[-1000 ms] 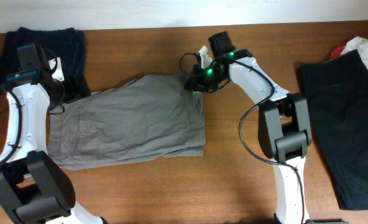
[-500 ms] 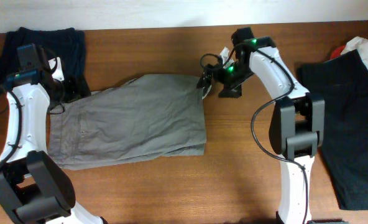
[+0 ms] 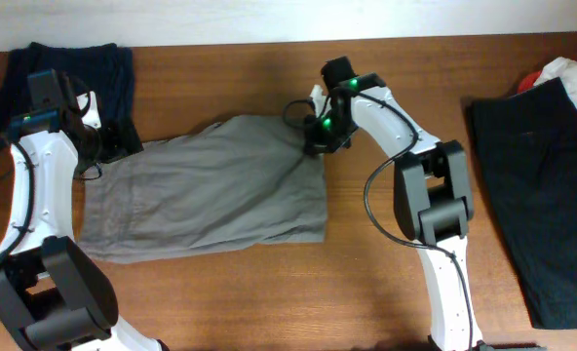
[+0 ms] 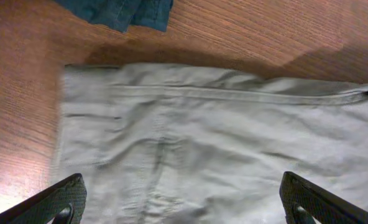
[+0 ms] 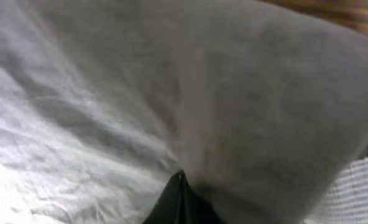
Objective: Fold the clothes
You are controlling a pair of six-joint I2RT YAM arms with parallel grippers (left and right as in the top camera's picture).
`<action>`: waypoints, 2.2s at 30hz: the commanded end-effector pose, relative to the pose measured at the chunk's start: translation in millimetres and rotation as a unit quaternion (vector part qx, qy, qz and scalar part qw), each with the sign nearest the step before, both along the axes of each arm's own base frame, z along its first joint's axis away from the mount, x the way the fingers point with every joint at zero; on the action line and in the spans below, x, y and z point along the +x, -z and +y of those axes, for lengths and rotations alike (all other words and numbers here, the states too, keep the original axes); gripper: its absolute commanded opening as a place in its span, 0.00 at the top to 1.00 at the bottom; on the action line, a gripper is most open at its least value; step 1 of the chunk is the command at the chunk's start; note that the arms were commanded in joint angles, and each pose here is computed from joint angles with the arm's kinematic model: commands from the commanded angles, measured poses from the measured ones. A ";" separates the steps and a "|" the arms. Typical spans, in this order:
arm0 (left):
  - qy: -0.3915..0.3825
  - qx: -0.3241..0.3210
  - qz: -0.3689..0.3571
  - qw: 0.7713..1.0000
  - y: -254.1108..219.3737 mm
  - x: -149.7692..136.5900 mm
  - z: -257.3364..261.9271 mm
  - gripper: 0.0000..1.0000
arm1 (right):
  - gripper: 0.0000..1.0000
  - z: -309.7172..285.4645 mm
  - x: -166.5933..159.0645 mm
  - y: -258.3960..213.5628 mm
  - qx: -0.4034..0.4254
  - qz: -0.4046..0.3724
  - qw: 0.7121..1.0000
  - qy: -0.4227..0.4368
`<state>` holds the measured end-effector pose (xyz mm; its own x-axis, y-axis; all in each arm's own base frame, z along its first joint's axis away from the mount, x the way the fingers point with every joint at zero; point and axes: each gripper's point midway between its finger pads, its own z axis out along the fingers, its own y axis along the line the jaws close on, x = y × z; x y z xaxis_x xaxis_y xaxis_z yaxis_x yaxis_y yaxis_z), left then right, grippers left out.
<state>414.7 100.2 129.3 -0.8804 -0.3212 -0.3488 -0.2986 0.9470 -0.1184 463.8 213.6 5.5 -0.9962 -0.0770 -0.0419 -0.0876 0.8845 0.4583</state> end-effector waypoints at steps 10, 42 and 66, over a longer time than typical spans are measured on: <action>0.044 -0.092 -0.011 0.995 2.0 2.9 -36.7 0.45 | 0.96 -133.5 -22.5 -116.5 -0.139 -0.024 0.984 0.110; -0.005 -0.064 0.067 0.996 27.0 -45.4 10.7 0.22 | 0.01 -209.1 -125.9 -84.5 -0.084 0.024 0.960 0.267; 0.023 -0.275 0.212 0.938 157.8 -66.5 -29.9 0.99 | 0.01 -208.7 -126.1 -83.9 -0.084 0.026 0.960 0.267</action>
